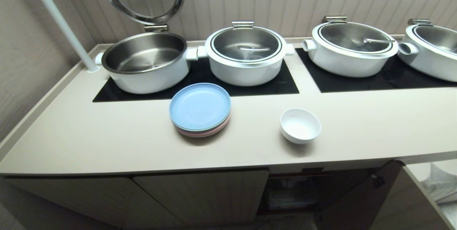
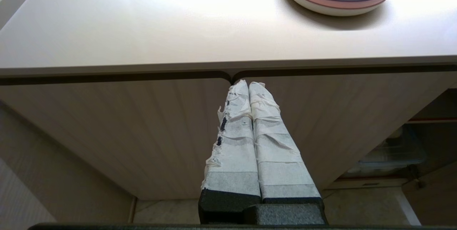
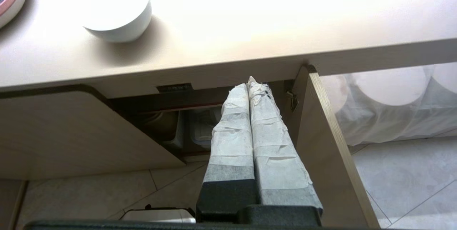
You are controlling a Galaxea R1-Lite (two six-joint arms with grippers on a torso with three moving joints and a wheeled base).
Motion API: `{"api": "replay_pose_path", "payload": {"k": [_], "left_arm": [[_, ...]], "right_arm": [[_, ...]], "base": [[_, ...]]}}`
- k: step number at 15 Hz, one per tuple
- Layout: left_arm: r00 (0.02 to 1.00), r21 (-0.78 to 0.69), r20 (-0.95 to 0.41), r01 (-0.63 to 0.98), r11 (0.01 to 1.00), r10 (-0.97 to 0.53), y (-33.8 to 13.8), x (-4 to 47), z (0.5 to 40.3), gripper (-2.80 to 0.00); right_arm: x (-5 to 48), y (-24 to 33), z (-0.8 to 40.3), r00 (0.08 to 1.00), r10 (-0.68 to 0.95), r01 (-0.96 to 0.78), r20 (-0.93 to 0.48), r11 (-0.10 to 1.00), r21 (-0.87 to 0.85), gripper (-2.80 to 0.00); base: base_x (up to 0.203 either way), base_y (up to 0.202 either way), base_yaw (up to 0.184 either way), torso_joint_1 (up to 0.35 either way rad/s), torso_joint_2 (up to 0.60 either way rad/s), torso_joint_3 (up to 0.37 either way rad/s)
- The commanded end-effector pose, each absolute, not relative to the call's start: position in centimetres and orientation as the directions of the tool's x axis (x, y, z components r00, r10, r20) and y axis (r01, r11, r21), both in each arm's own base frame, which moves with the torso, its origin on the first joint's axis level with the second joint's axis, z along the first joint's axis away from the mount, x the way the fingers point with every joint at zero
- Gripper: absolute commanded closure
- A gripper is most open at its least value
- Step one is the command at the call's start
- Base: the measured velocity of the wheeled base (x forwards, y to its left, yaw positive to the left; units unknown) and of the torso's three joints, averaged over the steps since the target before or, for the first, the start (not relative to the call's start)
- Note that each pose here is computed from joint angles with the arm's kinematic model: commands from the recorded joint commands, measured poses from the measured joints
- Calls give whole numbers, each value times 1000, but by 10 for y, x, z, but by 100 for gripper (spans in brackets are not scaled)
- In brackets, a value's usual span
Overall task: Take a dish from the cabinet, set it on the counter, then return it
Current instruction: Pick up the bowl from the table
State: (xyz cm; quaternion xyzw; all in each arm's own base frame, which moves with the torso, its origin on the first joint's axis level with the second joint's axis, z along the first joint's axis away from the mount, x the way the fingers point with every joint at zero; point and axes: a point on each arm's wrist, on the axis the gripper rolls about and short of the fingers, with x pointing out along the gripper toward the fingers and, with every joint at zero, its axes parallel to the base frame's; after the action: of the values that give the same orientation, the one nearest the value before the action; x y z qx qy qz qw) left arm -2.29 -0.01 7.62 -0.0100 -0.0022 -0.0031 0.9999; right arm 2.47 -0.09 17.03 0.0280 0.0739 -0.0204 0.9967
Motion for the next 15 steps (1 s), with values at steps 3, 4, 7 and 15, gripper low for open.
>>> {"api": "replay_pose_path", "payload": {"k": [3, 4, 7, 15], "left_arm": [[1000, -20, 5, 8, 1000, -8, 0, -23, 76, 0], [1000, -20, 5, 7, 1000, -7, 0, -23, 76, 0], [1000, -20, 5, 7, 1000, -7, 0, -23, 76, 0], [1000, -20, 5, 6, 1000, -5, 0, -23, 76, 0]], "right_arm": [[66, -3, 203, 975, -7, 22, -222, 998, 65, 0], [76, -4, 214, 975, 1, 14, -223, 998, 67, 0], [116, -6, 251, 976, 9, 7, -216, 998, 70, 0], [216, -7, 294, 926, 105, -70, -362, 992, 110, 0]], "base": [[0, 0, 0, 0, 0, 0], [0, 0, 0, 0, 0, 0], [0, 0, 0, 0, 0, 0], [0, 0, 0, 0, 0, 0]]}}
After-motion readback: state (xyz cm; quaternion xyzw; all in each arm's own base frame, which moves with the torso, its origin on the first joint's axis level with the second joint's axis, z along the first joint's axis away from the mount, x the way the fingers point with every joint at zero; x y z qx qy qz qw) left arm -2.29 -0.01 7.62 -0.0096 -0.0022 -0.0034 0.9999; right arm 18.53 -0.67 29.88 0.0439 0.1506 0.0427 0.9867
